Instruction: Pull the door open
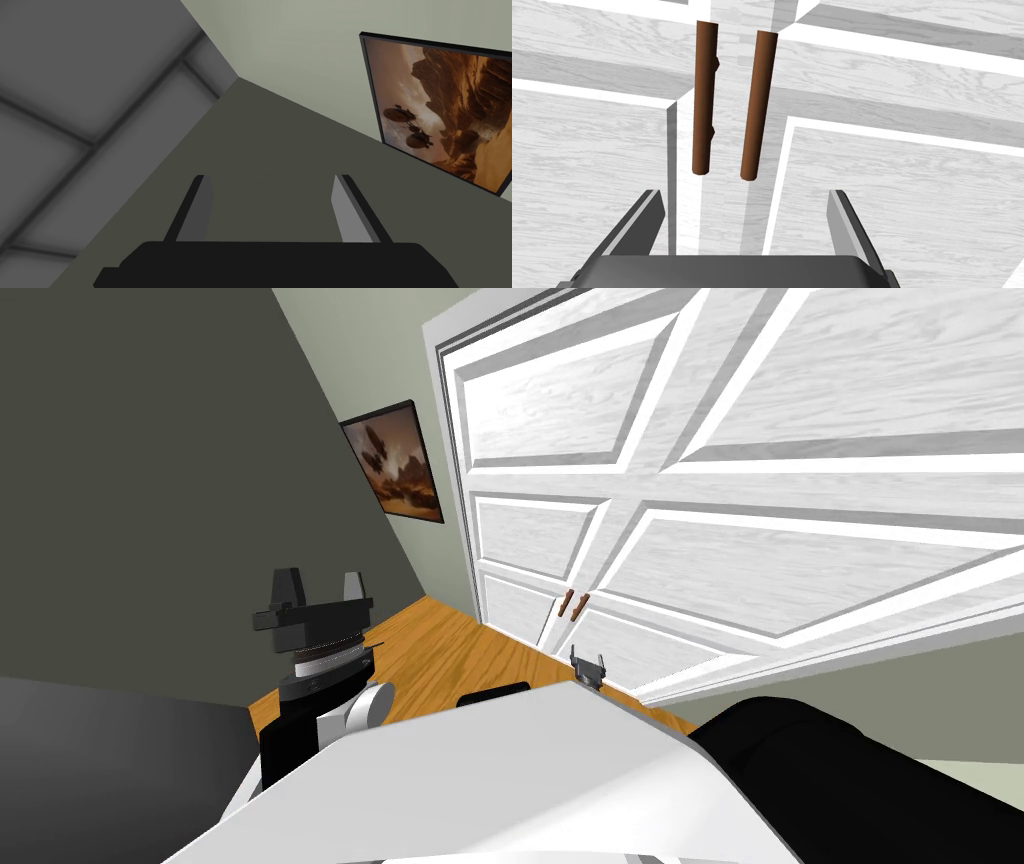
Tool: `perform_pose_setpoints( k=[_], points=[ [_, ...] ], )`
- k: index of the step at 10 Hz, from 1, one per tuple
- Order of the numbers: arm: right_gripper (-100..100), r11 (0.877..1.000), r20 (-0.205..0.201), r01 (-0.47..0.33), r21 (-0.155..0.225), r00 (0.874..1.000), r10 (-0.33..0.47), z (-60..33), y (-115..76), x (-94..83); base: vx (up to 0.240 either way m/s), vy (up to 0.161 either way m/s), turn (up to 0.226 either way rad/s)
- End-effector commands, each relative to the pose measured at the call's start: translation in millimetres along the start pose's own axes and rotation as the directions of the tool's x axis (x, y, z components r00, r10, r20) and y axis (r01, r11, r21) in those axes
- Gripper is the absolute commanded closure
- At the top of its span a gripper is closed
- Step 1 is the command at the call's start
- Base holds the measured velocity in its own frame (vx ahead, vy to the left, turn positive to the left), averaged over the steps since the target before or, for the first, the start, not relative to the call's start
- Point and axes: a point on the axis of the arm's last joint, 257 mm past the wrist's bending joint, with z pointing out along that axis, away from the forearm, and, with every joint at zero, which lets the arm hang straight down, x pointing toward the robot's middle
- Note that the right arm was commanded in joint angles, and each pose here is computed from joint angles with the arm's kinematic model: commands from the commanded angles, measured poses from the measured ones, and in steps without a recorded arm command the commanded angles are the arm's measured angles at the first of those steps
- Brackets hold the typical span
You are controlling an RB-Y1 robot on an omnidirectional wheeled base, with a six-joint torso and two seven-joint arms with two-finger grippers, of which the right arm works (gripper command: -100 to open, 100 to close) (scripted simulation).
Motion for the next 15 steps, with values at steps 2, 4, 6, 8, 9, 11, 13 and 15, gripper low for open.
perform_pose_setpoints(
  k=[2,4,6,8,9,11,13,15],
  points=[
    [-100,0.998,0.030,-0.049,-0.033,0.998,0.050,-7.2,12.4,-14.1,0.096,-0.111,0.134],
    [-100,0.994,0.051,-0.085,-0.062,0.995,0.088,-13.0,23.5,-25.7,0.137,-0.102,0.159],
    [-100,0.990,0.061,-0.110,-0.084,0.991,0.116,-16.1,31.3,-32.7,0.120,-0.100,0.129],
    [-100,0.986,0.064,-0.135,-0.103,0.988,0.142,-17.1,37.8,-37.4,0.145,-0.127,0.118],
    [-100,0.987,0.064,-0.126,-0.097,0.989,0.133,-17.0,36.0,-36.0,0.059,-0.059,0.030],
    [-100,0.988,0.096,-0.102,-0.114,0.989,0.113,-28.5,54.0,-48.1,-0.148,0.028,-0.134],
    [-100,0.989,0.130,-0.068,-0.131,0.988,0.086,-39.5,77.2,-60.0,-0.170,0.043,-0.152],
    [-100,0.988,0.159,-0.037,-0.148,0.985,0.060,-48.5,100.8,-69.4,-0.168,0.045,-0.174]
  ],
)
